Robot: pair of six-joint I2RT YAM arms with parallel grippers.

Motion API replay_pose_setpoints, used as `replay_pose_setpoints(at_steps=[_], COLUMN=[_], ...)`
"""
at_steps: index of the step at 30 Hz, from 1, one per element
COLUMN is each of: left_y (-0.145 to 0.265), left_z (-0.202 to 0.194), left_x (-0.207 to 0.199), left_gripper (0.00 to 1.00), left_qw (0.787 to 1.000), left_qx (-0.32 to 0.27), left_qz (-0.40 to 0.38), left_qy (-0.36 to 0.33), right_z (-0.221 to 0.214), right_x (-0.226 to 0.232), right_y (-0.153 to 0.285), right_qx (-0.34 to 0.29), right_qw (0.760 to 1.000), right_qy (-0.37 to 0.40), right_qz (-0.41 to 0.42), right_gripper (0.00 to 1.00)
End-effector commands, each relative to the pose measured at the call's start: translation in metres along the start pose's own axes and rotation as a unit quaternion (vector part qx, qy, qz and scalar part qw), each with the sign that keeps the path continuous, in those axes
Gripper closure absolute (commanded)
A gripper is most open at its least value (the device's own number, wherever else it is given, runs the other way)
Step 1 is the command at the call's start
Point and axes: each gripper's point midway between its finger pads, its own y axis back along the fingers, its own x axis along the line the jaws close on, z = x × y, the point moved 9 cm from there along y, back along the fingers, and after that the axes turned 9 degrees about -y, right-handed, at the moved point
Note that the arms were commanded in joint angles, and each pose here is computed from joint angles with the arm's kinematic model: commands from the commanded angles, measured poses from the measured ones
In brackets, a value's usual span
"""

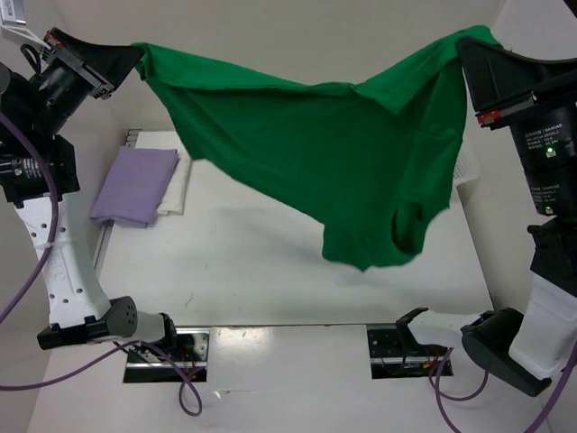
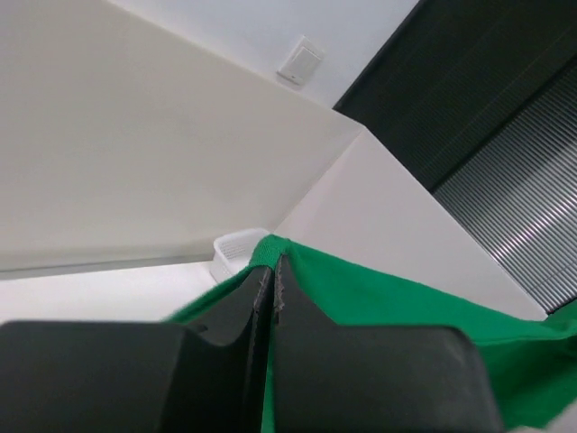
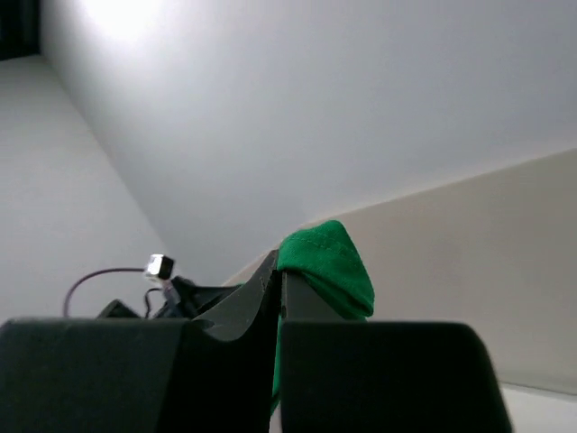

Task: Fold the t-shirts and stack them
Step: Flatten out the tshirt

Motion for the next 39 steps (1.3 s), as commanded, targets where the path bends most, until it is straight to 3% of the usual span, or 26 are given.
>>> replay_pose_setpoints(at_steps=[1,6,10,12,14,15,16,17,18,20,22,23,25,27,28,30,31,32,33,35,36,37,38,39], left_y=[-0.011,-0.033,-0.049,-0.057,-0.065,-0.077,-0.085,-0.094,-0.113,-0.128,-0.138,-0.140,-0.136,-0.124,-0.115,-0.084,-0.068,-0.052,-0.019,0.015,0.032,0.059,0.071,0.081], left_z=[-0.012,-0.069,-0.127,-0.190,-0.227,-0.258,-0.271,-0.279,-0.285,-0.291,-0.270,-0.254,-0.238,-0.222,-0.206,-0.240,-0.231,-0.241,-0.264,-0.287,-0.297,-0.314,-0.322,-0.325], left_x=[0.028,0.106,0.165,0.213,0.247,0.276,0.285,0.295,0.308,0.317,0.313,0.305,0.300,0.286,0.266,0.267,0.247,0.246,0.242,0.240,0.241,0.239,0.238,0.234], left_gripper=[0.98,0.98,0.98,0.98,0.96,0.96,0.94,0.93,0.88,0.75,0.52,0.34,0.24,0.18,0.18,0.18,0.21,0.26,0.35,0.44,0.46,0.48,0.48,0.48], left_qw=[0.999,0.989,0.974,0.952,0.937,0.922,0.917,0.913,0.913,0.911,0.922,0.930,0.935,0.941,0.947,0.933,0.937,0.929,0.914,0.895,0.885,0.868,0.861,0.857], left_qx=[0.021,0.081,0.116,0.179,0.206,0.235,0.250,0.257,0.263,0.269,0.243,0.222,0.205,0.191,0.178,0.200,0.185,0.187,0.204,0.223,0.234,0.250,0.255,0.256], left_qz=[0.038,0.095,0.152,0.189,0.211,0.225,0.226,0.237,0.229,0.218,0.225,0.231,0.239,0.241,0.232,0.263,0.265,0.294,0.320,0.352,0.369,0.391,0.400,0.405], left_qy=[0.009,0.079,0.120,0.163,0.186,0.209,0.213,0.210,0.212,0.223,0.200,0.183,0.165,0.143,0.133,0.144,0.133,0.128,0.141,0.156,0.161,0.178,0.185,0.189], right_z=[-0.035,-0.096,-0.150,-0.184,-0.194,-0.225,-0.228,-0.208,-0.235,-0.227,-0.216,-0.213,-0.204,-0.206,-0.209,-0.224,-0.229,-0.233,-0.243,-0.252,-0.272,-0.267,-0.282,-0.285], right_x=[-0.051,-0.135,-0.246,-0.321,-0.350,-0.399,-0.417,-0.404,-0.448,-0.455,-0.455,-0.459,-0.443,-0.436,-0.435,-0.422,-0.414,-0.408,-0.401,-0.396,-0.405,-0.392,-0.397,-0.395], right_y=[-0.042,-0.087,-0.114,-0.123,-0.137,-0.137,-0.141,-0.163,-0.157,-0.162,-0.163,-0.159,-0.153,-0.139,-0.129,-0.092,-0.087,-0.071,-0.028,0.007,0.049,0.064,0.101,0.116], right_qx=[0.012,0.041,0.135,0.176,0.194,0.227,0.229,0.204,0.234,0.210,0.207,0.213,0.223,0.252,0.266,0.297,0.280,0.279,0.293,0.290,0.314,0.310,0.332,0.333], right_qw=[0.994,0.976,0.959,0.938,0.932,0.909,0.902,0.920,0.896,0.906,0.910,0.907,0.902,0.890,0.881,0.861,0.872,0.869,0.851,0.842,0.810,0.811,0.781,0.770], right_qy=[0.043,0.095,0.069,0.060,0.047,0.034,0.027,0.032,0.018,0.001,-0.011,-0.007,-0.003,-0.009,-0.017,-0.043,-0.058,-0.074,-0.097,-0.117,-0.133,-0.130,-0.139,-0.144], right_qz=[-0.097,-0.191,-0.239,-0.294,-0.304,-0.348,-0.364,-0.334,-0.377,-0.368,-0.358,-0.363,-0.370,-0.381,-0.392,-0.410,-0.397,-0.402,-0.426,-0.439,-0.478,-0.479,-0.510,-0.524], right_gripper=[1.00,0.99,0.99,0.99,0.99,0.99,0.99,0.98,0.96,0.73,0.49,0.38,0.32,0.31,0.37,0.54,0.72,0.82,0.89,0.99,0.99,1.00,1.00,0.98])
